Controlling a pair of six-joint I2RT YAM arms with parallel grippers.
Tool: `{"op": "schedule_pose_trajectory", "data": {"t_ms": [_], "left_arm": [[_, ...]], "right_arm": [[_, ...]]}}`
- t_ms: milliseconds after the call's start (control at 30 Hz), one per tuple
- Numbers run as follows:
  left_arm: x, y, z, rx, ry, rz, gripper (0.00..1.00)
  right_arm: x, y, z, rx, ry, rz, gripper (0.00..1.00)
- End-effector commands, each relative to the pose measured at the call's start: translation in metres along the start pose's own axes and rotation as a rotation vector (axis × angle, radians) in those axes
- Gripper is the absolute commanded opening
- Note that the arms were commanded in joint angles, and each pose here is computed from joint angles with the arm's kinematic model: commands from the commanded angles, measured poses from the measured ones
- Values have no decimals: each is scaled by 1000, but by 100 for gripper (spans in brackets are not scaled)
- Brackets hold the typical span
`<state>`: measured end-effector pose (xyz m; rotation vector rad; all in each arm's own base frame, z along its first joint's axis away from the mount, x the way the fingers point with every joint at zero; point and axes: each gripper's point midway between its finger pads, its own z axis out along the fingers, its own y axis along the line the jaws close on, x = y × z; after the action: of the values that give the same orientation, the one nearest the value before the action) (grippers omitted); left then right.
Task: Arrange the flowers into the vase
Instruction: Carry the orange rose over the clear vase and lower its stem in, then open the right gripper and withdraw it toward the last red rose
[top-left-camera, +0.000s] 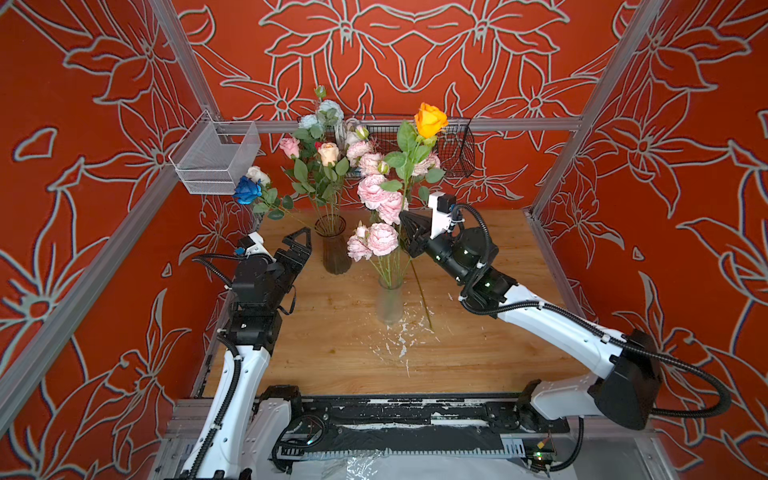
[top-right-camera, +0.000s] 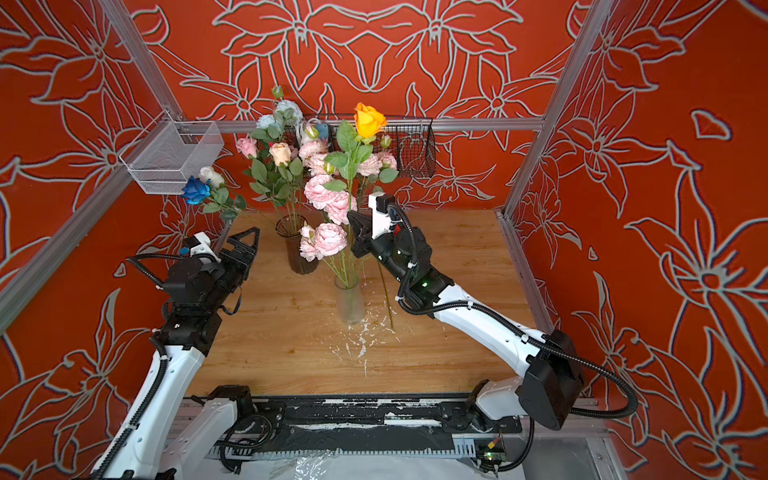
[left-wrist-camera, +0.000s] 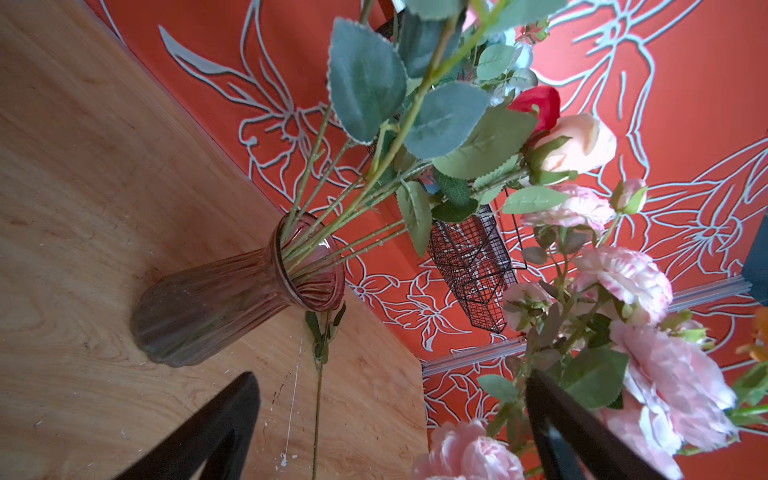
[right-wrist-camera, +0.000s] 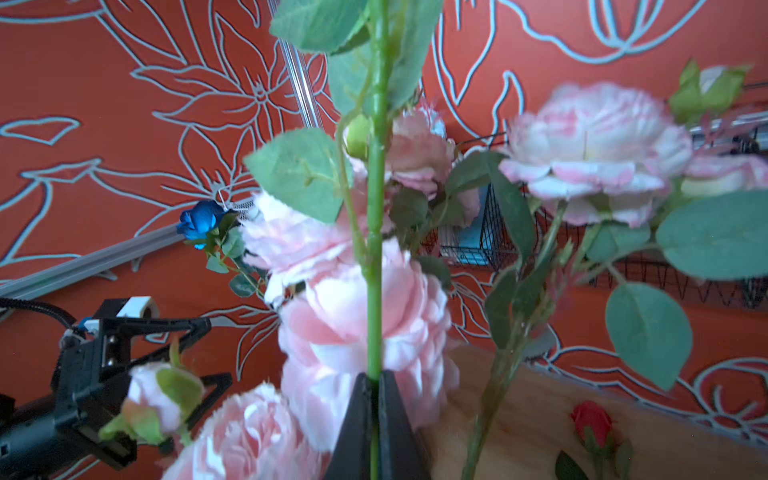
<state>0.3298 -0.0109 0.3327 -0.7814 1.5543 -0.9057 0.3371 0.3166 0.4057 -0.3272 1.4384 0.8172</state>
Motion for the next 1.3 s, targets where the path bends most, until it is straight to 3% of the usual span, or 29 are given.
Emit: {"op": "schedule_pose_trajectory", "data": {"t_ms": [0,133,400,900,1100,1267], "left_arm": [[0,0,3,25,9,-23,100],[1,2,6,25,20,-36,100],[1,3,6,23,16,-33,100],[4,8,11,12,34,-41,100],[5,11,13,1,37,-42,100],[7,12,14,-3,45,-50,100]], "right_arm": [[1,5,-14,24,4,-20,26],[7,15,-23,52,78,-73,36],[-19,16,-50,137,33,-96,46],[-70,29,-102,101,19,-148,49],[-76,-13,-133,318,19,-201,48],[-34,-67,-162,474,90,-138,45]]}}
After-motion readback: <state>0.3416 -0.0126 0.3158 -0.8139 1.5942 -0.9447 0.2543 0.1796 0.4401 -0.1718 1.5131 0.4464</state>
